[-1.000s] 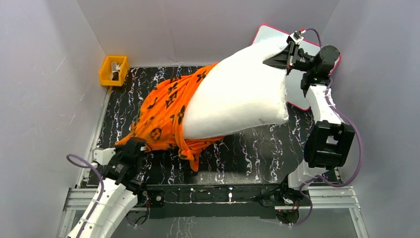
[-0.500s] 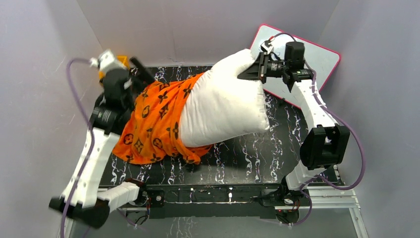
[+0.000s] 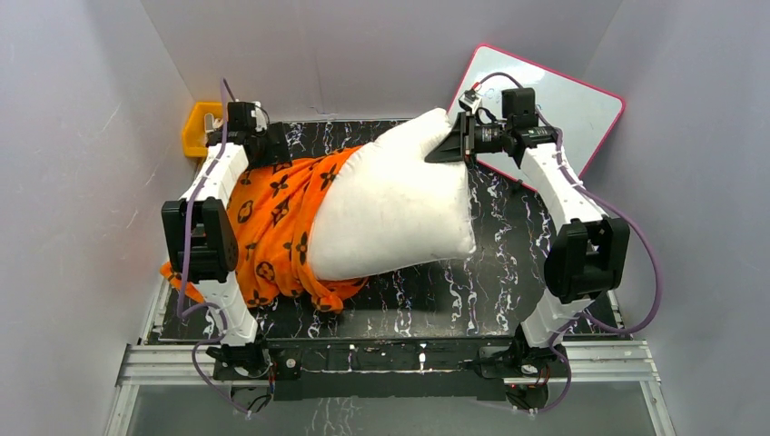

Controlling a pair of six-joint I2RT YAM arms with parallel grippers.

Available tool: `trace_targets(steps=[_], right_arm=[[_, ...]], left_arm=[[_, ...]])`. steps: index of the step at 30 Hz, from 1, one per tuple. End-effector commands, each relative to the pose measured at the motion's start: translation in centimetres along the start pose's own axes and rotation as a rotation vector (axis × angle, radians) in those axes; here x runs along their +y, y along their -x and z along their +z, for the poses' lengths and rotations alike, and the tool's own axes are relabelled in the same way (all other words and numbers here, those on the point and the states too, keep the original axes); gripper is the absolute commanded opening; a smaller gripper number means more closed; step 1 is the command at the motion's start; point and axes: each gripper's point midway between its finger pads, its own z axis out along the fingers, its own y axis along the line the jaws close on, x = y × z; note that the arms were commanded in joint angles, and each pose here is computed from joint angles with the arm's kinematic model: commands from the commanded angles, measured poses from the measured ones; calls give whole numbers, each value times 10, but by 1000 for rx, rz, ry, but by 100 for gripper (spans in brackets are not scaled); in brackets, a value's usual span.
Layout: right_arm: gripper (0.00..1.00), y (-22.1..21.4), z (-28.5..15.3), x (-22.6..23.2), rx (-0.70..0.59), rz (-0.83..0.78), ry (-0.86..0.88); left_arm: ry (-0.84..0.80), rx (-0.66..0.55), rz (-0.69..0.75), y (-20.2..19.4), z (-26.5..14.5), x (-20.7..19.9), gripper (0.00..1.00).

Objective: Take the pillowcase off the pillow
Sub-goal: Remove the pillow from the pillowcase.

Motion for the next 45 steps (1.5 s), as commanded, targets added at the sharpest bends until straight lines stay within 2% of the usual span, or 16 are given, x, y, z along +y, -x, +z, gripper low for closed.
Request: trace_targets(steps=[1, 5, 9, 12, 16, 18, 20, 22, 25, 28, 30, 32, 42, 45], right_arm=[[5, 38, -28, 51, -47, -96, 158], [5, 79, -51, 70, -92, -151, 244], [4, 112, -57, 75, -117, -182, 265], [0, 129, -53, 66, -141, -162, 268], [0, 142, -48, 48, -168, -118, 261], [0, 144, -45, 43, -169, -105, 259], [0, 142, -42, 42, -168, -101, 252], [0, 139, -40, 37, -173, -84, 226], [0, 131, -40, 31, -176, -85, 180], [0, 119, -41, 29, -179, -109, 148], [0, 111, -41, 24, -176, -79, 127], [0, 104, -40, 20, -176, -65, 115], [0, 94, -40, 30, -167, -79, 125], [0, 92, -41, 35, -164, -88, 131]], left_arm=[[-229, 6, 87, -8, -27, -47, 95], [-325, 89, 75, -62, -38, -64, 92], [-406, 139, 52, -106, -71, -85, 92], [-456, 176, 14, -141, -99, -104, 89], [-489, 186, -27, -178, -131, -121, 89], [-434, 125, -21, -170, -137, -109, 93], [-346, 47, 15, -148, -140, -92, 98], [-328, -1, 34, -120, -144, -85, 98], [-413, -71, 14, -74, -160, -92, 98], [-625, -111, 30, -45, -191, -125, 98], [-774, -51, 35, -50, -203, -147, 98], [-825, 1, 37, -62, -199, -155, 92], [-551, 42, 45, -108, -155, -110, 90], [-523, 77, 48, -124, -152, -103, 88]])
